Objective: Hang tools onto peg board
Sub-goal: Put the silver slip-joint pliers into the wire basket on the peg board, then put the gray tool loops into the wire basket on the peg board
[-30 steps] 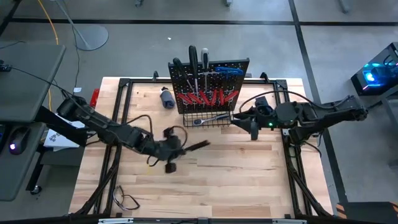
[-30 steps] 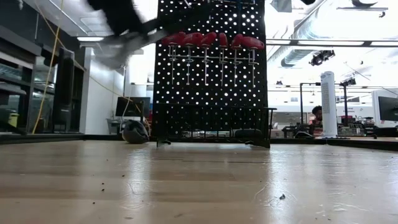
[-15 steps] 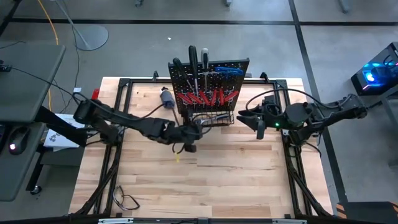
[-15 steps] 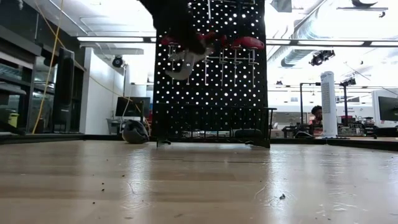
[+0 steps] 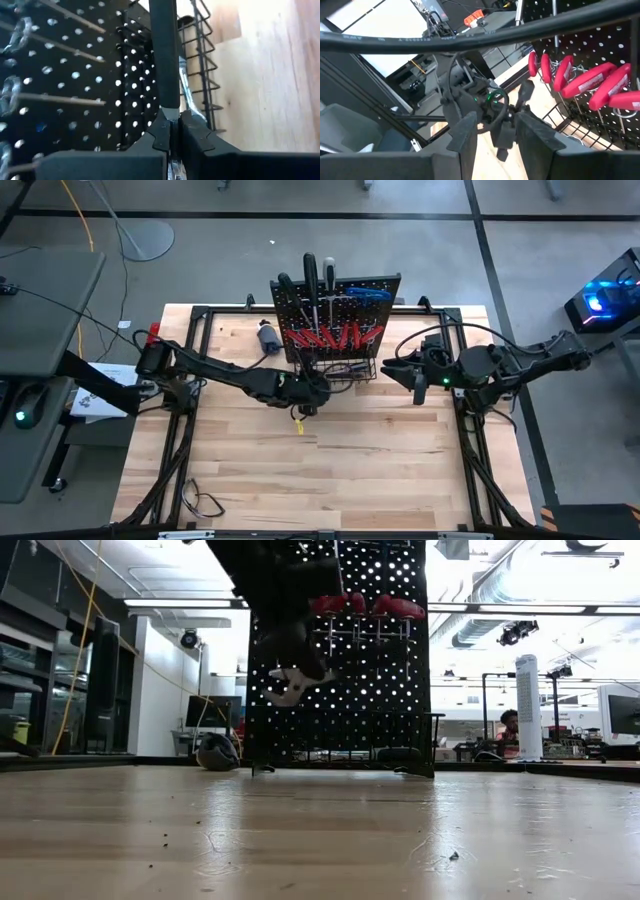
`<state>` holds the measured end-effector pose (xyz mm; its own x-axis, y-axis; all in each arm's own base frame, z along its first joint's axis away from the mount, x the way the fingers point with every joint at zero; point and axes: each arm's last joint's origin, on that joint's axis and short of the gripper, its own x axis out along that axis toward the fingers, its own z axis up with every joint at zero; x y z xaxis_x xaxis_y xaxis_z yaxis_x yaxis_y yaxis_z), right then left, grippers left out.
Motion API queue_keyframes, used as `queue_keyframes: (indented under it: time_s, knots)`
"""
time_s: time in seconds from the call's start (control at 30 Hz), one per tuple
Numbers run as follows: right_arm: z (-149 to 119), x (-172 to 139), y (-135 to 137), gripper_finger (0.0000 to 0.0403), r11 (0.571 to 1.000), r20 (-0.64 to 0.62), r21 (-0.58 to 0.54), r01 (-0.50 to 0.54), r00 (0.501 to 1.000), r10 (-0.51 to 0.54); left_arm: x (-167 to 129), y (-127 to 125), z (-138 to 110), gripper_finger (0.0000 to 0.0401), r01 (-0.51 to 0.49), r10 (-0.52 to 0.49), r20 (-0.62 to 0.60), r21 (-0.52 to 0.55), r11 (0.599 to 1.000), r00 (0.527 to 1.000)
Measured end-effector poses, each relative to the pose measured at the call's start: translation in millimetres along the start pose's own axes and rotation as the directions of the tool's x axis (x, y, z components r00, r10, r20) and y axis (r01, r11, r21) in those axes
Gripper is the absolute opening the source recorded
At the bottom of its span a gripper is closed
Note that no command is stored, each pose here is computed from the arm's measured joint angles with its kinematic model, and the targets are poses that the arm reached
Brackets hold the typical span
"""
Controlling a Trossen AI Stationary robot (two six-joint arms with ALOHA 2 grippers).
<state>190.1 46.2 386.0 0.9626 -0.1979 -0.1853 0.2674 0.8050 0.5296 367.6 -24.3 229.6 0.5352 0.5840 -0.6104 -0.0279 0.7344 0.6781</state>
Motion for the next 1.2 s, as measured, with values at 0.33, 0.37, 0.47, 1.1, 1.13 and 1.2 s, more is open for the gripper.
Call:
queue_keyframes:
  time_s: [0.33,0.37,0.47,1.1,1.13,1.2]
  knots:
    - [-0.1,0.0,0.2,0.0124,1.000,-0.005,-0.008,-0.006,1.000,0.006,8.9,-3.0,6.5,0.0111,-0.001,0.002,0.046,-0.023,1.000,0.999]
    - [-0.2,0.0,0.2,0.0124,1.000,-0.005,-0.008,-0.006,1.000,0.006,8.0,-2.4,6.8,0.0121,-0.002,0.003,0.050,-0.026,1.000,0.999]
    - [-0.5,0.0,-0.1,0.0124,1.000,-0.009,-0.014,-0.004,1.000,0.003,8.0,-2.1,6.8,0.0147,-0.004,0.006,0.050,-0.029,1.000,0.999]
    - [-3.2,-0.1,-2.1,0.0124,0.999,-0.036,-0.046,0.012,0.999,-0.014,-96.1,2.5,-1.8,0.0023,0.254,-0.277,0.007,-0.419,0.872,0.961]
    - [-3.6,-0.2,-2.5,0.0124,0.999,-0.040,-0.049,0.015,0.999,-0.017,-103.4,-1.1,-11.2,0.0013,0.263,-0.290,0.013,-0.464,0.846,0.957]
    - [-4.1,-0.2,-2.9,0.0124,0.998,-0.045,-0.053,0.019,0.999,-0.021,-116.1,-10.9,-36.2,0.0011,0.265,-0.312,0.008,-0.551,0.791,0.950]
